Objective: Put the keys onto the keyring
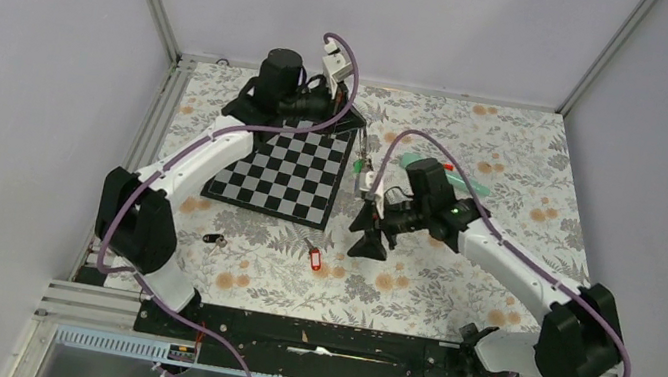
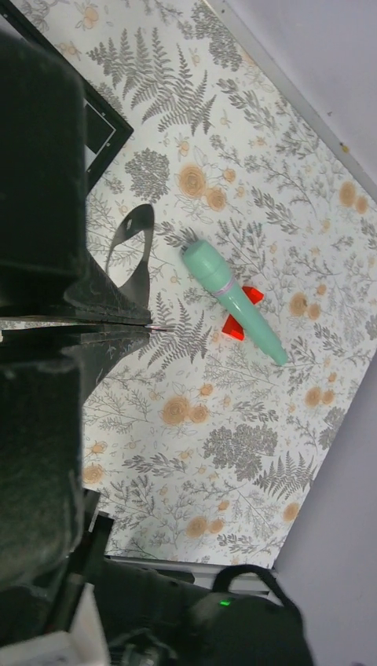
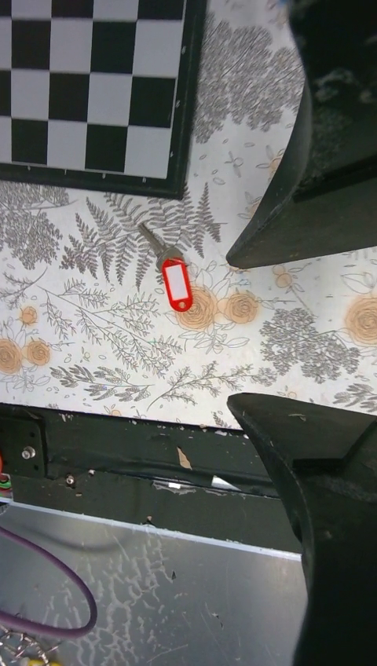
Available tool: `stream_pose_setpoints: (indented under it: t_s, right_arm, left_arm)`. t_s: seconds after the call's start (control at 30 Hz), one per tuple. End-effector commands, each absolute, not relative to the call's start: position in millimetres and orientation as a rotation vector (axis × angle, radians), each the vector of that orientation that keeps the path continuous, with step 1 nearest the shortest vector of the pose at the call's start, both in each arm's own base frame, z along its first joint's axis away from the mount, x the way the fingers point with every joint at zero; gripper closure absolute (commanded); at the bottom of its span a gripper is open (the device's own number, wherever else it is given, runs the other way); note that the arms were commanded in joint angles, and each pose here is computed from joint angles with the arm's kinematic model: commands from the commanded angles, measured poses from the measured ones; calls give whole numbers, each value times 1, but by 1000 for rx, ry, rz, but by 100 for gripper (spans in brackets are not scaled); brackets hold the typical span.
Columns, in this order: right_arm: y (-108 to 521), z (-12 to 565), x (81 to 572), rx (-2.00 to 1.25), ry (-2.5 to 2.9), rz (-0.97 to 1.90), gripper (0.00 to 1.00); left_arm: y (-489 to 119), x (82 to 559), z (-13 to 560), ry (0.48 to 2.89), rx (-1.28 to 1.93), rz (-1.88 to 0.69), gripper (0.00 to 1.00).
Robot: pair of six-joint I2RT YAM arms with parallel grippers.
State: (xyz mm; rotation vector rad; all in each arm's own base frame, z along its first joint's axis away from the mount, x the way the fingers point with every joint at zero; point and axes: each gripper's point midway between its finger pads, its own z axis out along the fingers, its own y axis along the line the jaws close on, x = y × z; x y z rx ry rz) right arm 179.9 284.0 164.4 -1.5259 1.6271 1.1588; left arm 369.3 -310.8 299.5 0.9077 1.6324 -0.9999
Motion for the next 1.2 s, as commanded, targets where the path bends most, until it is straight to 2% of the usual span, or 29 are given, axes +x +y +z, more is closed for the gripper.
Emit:
stream_pose_setpoints:
  t_s: [0.0,0.47,0.97,1.17]
  right_arm:
    - [315,157,191,-1584,1566,1102,34]
    - [355,74,206,-1671,1775,915,36]
    - [361,31,216,-1698,1927,818,46]
    - [360,23,218,-1703,1946,804,54]
  left_arm:
    - [-304,381,341,1519,923,-986,100]
    - [-291,388,327,1529,968,-949,100]
    - [-290,374,313,1528,1009,-982,100]
    - [-290,370,313,1520,1016,-993,100]
